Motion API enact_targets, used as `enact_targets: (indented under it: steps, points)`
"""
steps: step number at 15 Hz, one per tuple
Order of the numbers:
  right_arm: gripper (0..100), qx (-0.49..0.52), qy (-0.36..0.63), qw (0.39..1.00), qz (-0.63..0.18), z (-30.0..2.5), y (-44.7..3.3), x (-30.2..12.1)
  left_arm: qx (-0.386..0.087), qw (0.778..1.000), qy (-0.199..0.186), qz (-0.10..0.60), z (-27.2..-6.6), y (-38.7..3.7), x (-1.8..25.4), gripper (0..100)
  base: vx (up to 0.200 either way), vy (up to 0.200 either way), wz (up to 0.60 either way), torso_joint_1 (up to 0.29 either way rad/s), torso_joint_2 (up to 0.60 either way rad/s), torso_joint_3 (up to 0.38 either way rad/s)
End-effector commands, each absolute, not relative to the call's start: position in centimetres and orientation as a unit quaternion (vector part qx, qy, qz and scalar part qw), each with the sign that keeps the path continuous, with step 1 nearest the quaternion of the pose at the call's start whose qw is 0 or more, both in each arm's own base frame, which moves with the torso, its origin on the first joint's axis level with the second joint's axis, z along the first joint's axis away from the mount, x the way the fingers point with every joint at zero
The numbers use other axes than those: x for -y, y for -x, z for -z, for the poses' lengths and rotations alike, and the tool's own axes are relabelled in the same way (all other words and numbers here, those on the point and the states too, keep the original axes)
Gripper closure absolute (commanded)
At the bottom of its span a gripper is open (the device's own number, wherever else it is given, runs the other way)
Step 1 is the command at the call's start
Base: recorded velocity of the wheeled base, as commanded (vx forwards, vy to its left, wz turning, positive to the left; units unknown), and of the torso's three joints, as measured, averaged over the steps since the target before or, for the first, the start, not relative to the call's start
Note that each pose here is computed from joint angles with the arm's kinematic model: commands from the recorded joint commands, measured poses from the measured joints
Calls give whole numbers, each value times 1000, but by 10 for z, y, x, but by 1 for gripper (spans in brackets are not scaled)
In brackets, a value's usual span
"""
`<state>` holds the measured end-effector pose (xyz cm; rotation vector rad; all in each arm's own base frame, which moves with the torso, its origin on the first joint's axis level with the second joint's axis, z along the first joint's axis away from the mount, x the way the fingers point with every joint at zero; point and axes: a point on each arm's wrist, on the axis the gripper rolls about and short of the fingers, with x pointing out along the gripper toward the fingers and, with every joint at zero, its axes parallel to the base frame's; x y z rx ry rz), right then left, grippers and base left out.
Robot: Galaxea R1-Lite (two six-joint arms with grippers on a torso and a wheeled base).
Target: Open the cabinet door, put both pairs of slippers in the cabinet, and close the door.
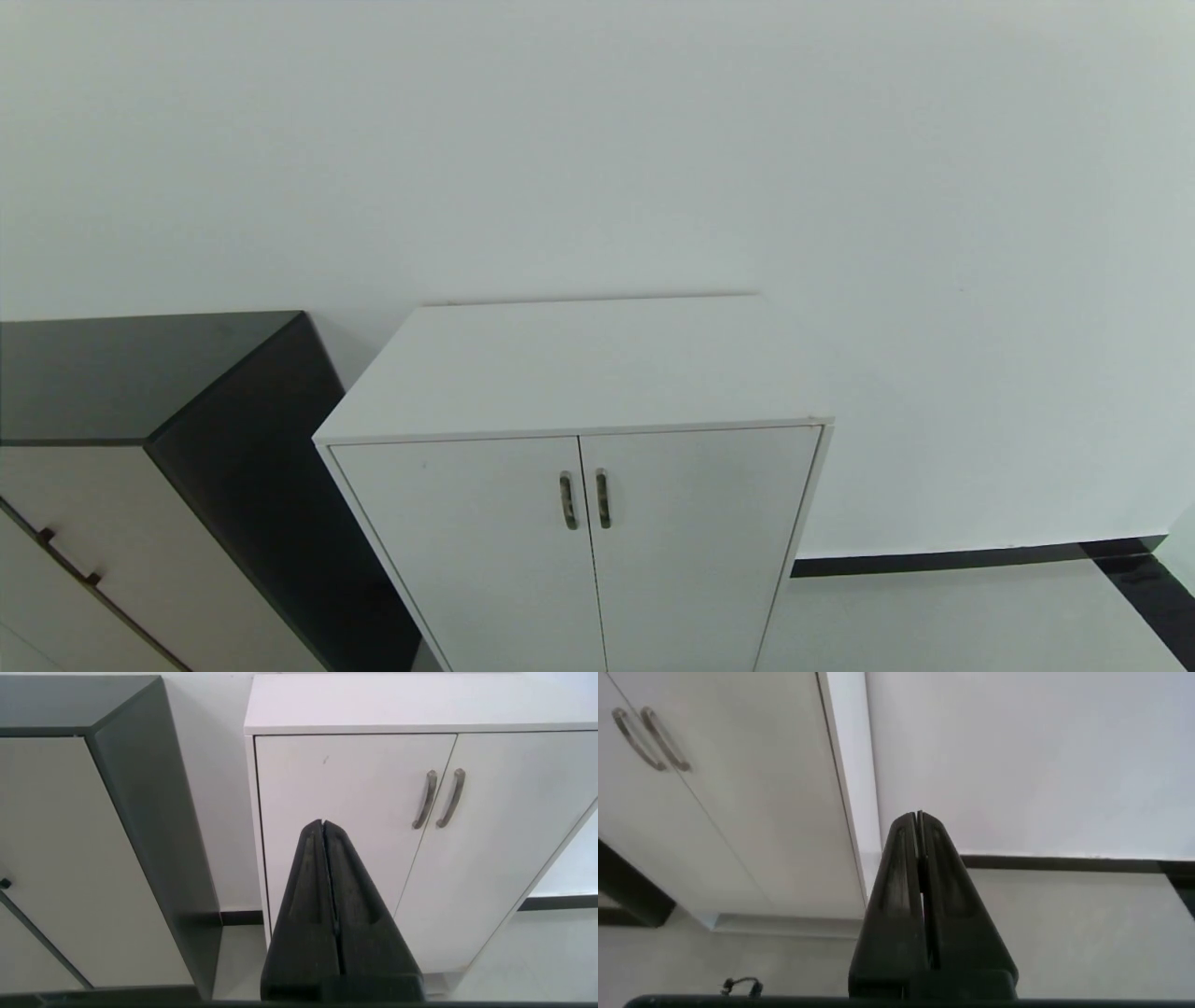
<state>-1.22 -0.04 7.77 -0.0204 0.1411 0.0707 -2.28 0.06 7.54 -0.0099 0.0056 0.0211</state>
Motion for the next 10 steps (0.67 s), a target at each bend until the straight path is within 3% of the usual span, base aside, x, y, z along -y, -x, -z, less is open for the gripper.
enact_targets:
  steps: [1,10]
  points:
    - [100,-24,17,1000,-8,-77,19,0,-2,1000,5,-11,-75,23,-1,100,0,0,0,0,0,0]
    - [100,-2,21,1000,8,-75,23,0,-2,1000,5,-12,-75,23,-1,100,0,0,0,0,0,0]
